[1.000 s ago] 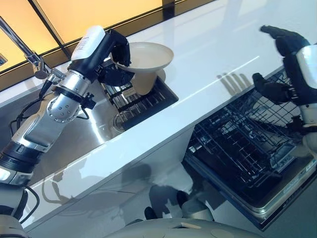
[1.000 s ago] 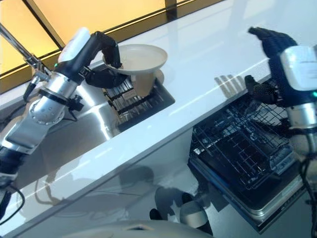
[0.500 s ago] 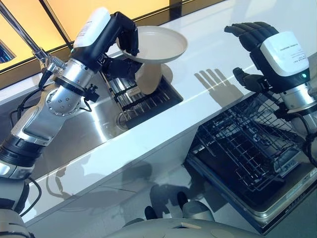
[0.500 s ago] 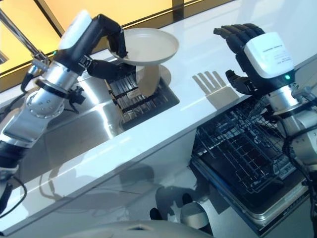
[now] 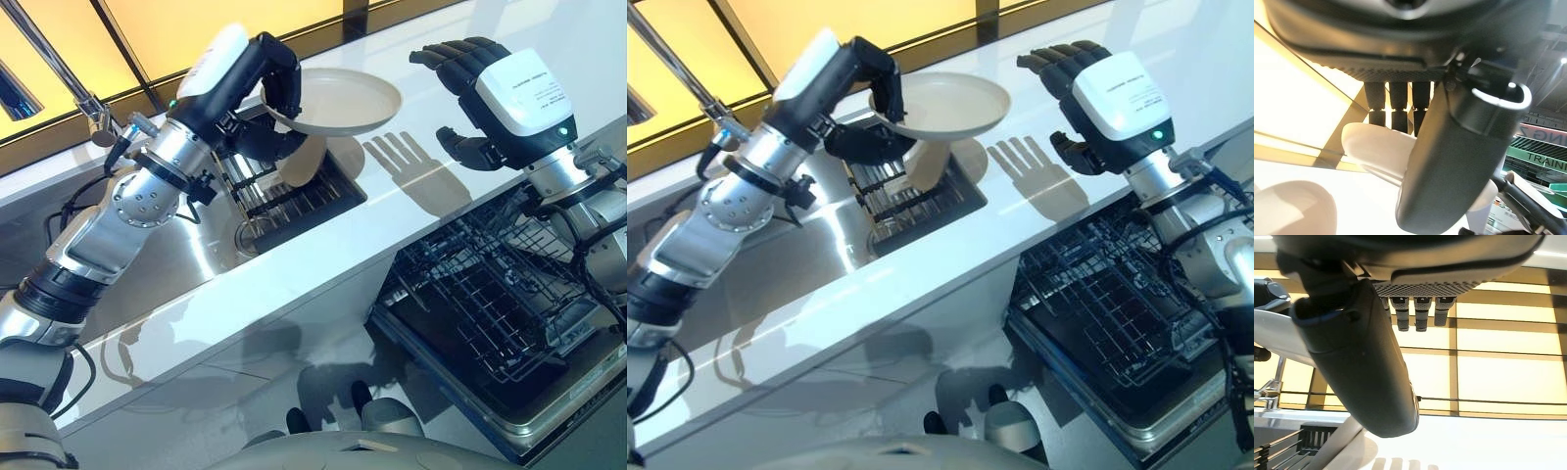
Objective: Pick up plates and place into dishwasher.
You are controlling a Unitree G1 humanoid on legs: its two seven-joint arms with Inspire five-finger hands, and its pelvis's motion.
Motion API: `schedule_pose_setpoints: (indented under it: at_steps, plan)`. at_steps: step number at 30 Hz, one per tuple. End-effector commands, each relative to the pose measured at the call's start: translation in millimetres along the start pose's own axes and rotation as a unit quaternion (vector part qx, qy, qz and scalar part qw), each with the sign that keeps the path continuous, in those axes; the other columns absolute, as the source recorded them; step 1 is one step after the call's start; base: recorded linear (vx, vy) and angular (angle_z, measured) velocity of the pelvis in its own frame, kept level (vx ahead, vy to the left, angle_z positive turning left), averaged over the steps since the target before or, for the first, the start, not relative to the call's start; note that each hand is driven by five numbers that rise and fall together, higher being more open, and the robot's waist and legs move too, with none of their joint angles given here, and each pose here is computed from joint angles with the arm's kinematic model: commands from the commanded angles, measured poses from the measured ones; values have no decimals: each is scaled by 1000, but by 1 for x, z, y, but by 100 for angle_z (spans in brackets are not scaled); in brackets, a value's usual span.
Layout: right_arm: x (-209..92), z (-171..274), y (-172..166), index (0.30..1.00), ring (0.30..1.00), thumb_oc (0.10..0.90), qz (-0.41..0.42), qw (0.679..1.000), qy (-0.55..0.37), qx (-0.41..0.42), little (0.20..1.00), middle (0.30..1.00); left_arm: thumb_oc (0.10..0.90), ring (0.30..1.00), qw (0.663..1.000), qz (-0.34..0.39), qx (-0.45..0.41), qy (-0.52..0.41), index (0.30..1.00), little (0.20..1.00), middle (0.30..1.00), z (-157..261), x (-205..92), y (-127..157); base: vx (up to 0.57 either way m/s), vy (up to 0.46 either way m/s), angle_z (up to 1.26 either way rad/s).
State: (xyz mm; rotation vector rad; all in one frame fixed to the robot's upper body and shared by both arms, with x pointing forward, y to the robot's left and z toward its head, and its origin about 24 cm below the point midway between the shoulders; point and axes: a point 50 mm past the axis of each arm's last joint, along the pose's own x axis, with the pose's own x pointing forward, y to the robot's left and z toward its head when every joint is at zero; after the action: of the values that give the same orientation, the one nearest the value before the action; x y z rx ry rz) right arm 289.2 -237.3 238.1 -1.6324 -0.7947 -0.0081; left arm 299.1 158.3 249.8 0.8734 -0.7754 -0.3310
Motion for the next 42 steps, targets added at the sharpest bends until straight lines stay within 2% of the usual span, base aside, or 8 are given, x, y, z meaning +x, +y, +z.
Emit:
schedule_pose_setpoints:
  at_steps: [1,34,35,36,37,42]
  plan:
    - [27,-3,-46,900,900,800,-128,991,-15,-35,900,900,100,300,992,70,-11,-100,300,200,300,36,31,32,0,0,0]
    - [55,34,-21,900,900,800,-90,992,-85,31,900,900,100,300,986,71,-75,-133,300,200,300,46,47,16,0,0,0]
    - [56,35,-22,460,460,287,-96,991,-88,33,387,460,100,300,986,68,-76,-134,300,200,300,47,48,15,0,0,0]
    - [57,35,-22,460,460,287,-99,990,-90,33,387,460,100,300,986,68,-76,-134,300,200,300,47,49,15,0,0,0]
    - [57,36,-23,300,300,100,-101,990,-92,34,200,300,100,300,986,67,-76,-134,300,200,300,47,49,14,0,0,0]
    - [59,38,-27,300,300,100,-117,988,-97,36,200,300,100,300,986,62,-84,-130,300,200,300,46,49,12,0,0,0]
